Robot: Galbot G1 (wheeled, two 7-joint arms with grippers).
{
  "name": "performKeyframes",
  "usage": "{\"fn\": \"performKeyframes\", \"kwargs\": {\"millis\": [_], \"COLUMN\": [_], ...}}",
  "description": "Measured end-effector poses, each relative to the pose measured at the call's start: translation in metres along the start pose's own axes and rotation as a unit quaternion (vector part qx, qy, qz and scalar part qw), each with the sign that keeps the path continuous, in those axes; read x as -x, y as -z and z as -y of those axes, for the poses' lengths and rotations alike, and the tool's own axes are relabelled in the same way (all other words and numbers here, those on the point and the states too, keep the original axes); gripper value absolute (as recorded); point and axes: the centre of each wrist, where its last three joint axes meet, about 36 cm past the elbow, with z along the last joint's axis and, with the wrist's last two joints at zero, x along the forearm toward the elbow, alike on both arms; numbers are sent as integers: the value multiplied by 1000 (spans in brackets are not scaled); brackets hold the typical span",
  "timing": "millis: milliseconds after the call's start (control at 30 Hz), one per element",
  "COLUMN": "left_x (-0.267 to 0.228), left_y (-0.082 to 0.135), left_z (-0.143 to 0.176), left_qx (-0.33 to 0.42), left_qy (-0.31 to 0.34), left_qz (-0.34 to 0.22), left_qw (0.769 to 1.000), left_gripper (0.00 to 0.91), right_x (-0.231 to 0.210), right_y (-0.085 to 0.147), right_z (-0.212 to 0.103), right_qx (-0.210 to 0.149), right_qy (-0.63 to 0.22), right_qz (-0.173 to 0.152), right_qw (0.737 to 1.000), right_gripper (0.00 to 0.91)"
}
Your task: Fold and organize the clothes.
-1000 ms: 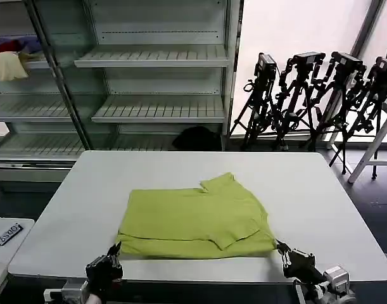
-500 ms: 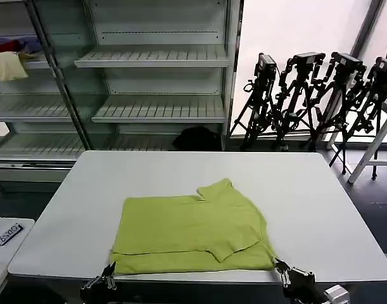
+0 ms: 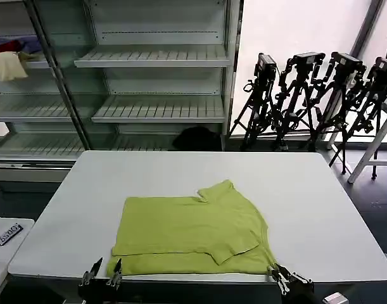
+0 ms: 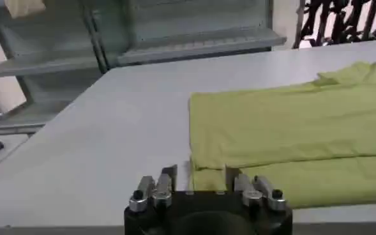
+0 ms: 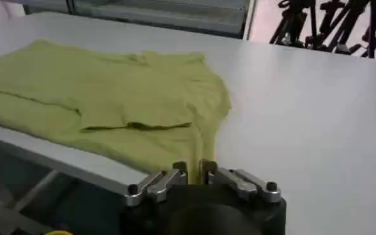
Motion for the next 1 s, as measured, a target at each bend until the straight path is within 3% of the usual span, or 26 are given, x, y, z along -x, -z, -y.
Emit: {"fn": "performKeyframes", "kwargs": {"millis": [500, 733, 1000], "left_x": [-3, 26, 72], "left_y": [53, 72, 88], "left_z": [-3, -12, -23], "left_qx": [0, -16, -25], "left_qy": [-38, -82, -114], "left_qz": [73, 95, 93], "left_qw": [997, 992, 989], "left_gripper": [907, 907, 907], "right_x": [15, 63, 143], "right_y": [56, 88, 130], "right_z": [27, 55, 73], "right_qx": [0, 8, 26], "right_qy": [-34, -48, -31], "right_qz": [73, 107, 118], "right_qw": [997, 993, 992], "right_gripper": [907, 907, 907]}}
